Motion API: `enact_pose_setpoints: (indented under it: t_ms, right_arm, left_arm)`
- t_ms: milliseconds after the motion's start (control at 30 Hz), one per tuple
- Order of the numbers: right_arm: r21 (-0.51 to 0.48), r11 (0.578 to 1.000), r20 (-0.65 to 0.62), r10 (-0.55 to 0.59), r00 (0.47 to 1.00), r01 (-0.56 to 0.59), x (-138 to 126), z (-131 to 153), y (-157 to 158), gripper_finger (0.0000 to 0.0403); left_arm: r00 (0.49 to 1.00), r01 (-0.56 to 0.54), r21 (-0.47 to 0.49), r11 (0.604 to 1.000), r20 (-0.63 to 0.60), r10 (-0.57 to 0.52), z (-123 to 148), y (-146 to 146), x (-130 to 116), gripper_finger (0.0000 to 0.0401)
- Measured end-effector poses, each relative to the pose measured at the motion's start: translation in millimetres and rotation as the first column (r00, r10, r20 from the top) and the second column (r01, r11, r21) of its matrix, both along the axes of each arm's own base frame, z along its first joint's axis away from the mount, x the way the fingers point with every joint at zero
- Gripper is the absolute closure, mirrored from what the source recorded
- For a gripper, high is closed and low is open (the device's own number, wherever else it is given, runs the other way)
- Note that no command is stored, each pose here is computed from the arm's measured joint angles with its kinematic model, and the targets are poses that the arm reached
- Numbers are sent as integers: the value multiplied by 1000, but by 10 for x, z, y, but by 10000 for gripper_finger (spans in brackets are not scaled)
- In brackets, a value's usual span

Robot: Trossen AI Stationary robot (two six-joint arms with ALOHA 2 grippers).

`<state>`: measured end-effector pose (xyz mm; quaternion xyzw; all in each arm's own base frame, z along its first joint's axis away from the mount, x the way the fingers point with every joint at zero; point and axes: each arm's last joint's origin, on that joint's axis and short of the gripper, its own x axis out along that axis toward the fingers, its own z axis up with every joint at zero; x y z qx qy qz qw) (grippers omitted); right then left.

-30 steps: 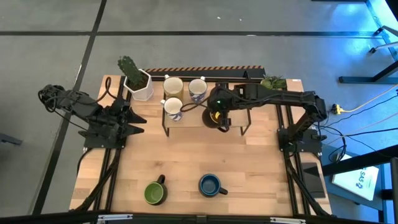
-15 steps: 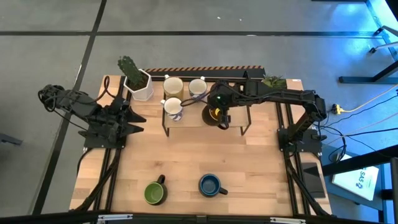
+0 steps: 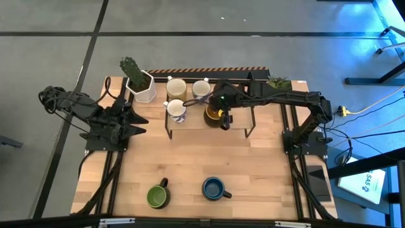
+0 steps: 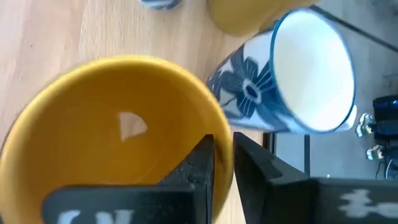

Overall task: Place coffee mugs
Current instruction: Put the black and yellow cup on the shelf aligned with the other white and blue patterned cup

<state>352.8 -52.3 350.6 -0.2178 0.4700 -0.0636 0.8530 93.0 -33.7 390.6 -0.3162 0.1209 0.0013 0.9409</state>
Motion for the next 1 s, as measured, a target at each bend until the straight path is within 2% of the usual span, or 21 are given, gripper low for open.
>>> enact_pose_setpoints:
  t_ms: [167,367,467,600,733,833,900,1000]
  right_arm:
    - [-11,1000,31,10,999,-10,26,22,-2,349]
    - [-25,1000,45,0,999,1,20,84,-4,285]
    - [-45,999,80,-11,997,14,11,224,-2,255]
    - [-59,998,109,-20,994,27,-84,533,9,245]
    - [-75,996,9,-46,999,46,-265,652,106,275]
    - [-99,995,-83,-39,996,30,-343,585,232,333]
    - [-119,991,-164,-73,984,53,-411,498,311,379]
    - [-162,983,-247,-128,961,89,-477,349,399,389]
  left_arm:
    - [1000,0,0,1000,0,0,0,0,0,138]
    - [1000,0,0,1000,0,0,-1,0,0,138]
    - [1000,0,0,1000,0,0,0,0,0,138]
    - [1000,0,0,1000,0,0,0,0,0,138]
    - [1000,-3,0,1000,0,3,-1,1,0,138]
    - [1000,-9,2,1000,1,9,0,3,0,138]
    - [1000,-10,2,1000,1,10,0,3,0,138]
    - [1000,-12,18,1000,2,12,0,5,0,138]
